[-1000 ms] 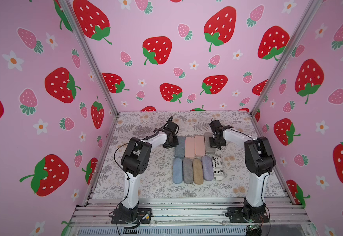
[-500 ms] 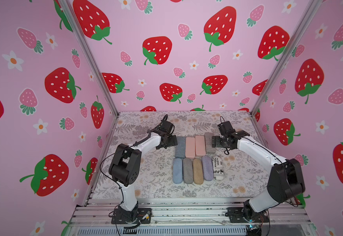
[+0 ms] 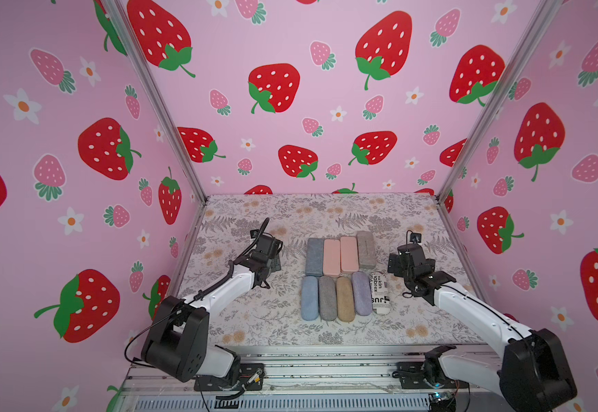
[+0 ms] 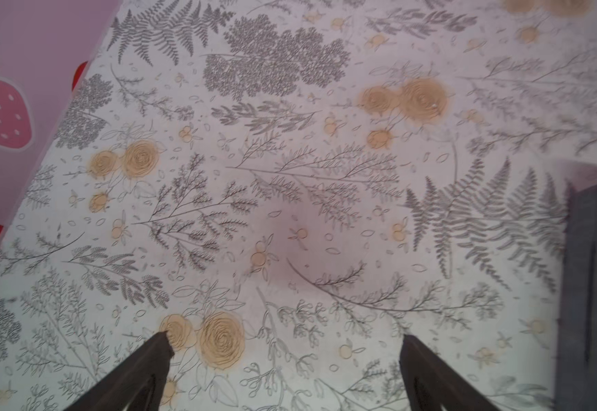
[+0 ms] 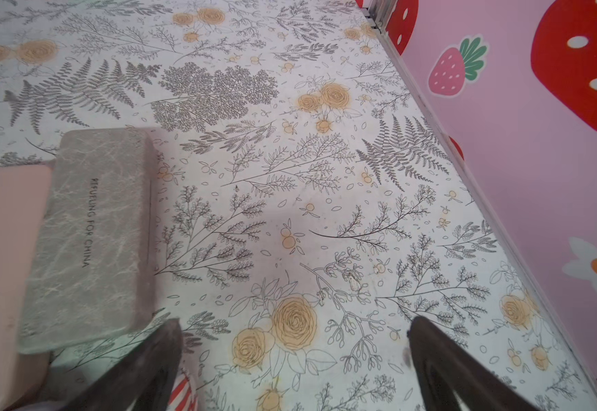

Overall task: Close the glasses case
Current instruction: Reset both arms

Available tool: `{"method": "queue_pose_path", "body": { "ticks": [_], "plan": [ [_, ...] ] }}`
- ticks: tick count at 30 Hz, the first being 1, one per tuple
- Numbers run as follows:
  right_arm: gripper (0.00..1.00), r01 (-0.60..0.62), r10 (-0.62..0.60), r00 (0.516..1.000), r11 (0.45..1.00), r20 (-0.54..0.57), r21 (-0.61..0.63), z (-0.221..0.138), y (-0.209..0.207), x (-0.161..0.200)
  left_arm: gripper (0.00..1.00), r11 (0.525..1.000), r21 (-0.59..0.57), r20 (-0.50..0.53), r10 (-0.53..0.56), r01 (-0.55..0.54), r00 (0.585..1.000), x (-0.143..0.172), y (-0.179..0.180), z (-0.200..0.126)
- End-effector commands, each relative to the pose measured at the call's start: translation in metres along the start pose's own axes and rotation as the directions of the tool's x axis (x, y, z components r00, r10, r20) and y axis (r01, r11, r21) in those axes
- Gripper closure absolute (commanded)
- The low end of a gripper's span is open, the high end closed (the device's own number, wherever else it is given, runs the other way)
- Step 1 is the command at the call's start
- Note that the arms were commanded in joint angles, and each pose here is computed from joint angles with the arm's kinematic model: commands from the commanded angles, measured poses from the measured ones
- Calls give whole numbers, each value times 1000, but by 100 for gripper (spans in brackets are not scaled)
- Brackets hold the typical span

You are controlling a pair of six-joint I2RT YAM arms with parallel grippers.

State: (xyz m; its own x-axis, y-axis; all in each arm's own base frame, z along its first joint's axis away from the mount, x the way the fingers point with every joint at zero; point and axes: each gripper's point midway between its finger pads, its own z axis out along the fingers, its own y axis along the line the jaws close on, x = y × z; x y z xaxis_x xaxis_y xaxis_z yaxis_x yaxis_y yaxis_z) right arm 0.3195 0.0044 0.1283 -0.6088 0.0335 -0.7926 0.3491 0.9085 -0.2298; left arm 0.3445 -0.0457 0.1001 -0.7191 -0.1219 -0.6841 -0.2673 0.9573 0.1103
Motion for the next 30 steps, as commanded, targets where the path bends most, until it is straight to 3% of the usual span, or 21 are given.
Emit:
{"method": "queue_pose_path", "body": {
  "ticks": [1, 4, 7, 12, 16, 20, 30],
  "plan": [
    [1, -88, 80, 988, 995, 134, 50, 4, -13, -30, 0, 999, -10, 204, -48, 51, 978, -33, 16, -17],
    [1, -66, 55, 978, 997, 201, 47, 5, -14, -41, 0, 998, -58, 303, -7, 26, 953, -37, 35, -31],
    [1, -68, 54, 969, 996, 241, 50, 12, -18, -43, 0, 991, -134, 334, 38, 8, 942, -35, 57, -37],
    [1, -158, 152, 964, 987, 220, 8, 36, -24, -24, 0, 989, -145, 338, 19, 32, 941, -20, 75, -36],
    [1, -142, 127, 962, 989, 243, 43, 52, -27, -17, 0, 992, -122, 380, 8, 41, 925, -6, 78, -29],
    [1, -121, 117, 969, 993, 218, 3, 62, -15, -22, 0, 990, -113, 376, -32, 80, 926, 6, 82, -24],
    [1, -70, 79, 971, 996, 226, -46, 72, 2, -31, 0, 990, -117, 360, -27, 74, 932, 9, 83, -22]
  ]
}}
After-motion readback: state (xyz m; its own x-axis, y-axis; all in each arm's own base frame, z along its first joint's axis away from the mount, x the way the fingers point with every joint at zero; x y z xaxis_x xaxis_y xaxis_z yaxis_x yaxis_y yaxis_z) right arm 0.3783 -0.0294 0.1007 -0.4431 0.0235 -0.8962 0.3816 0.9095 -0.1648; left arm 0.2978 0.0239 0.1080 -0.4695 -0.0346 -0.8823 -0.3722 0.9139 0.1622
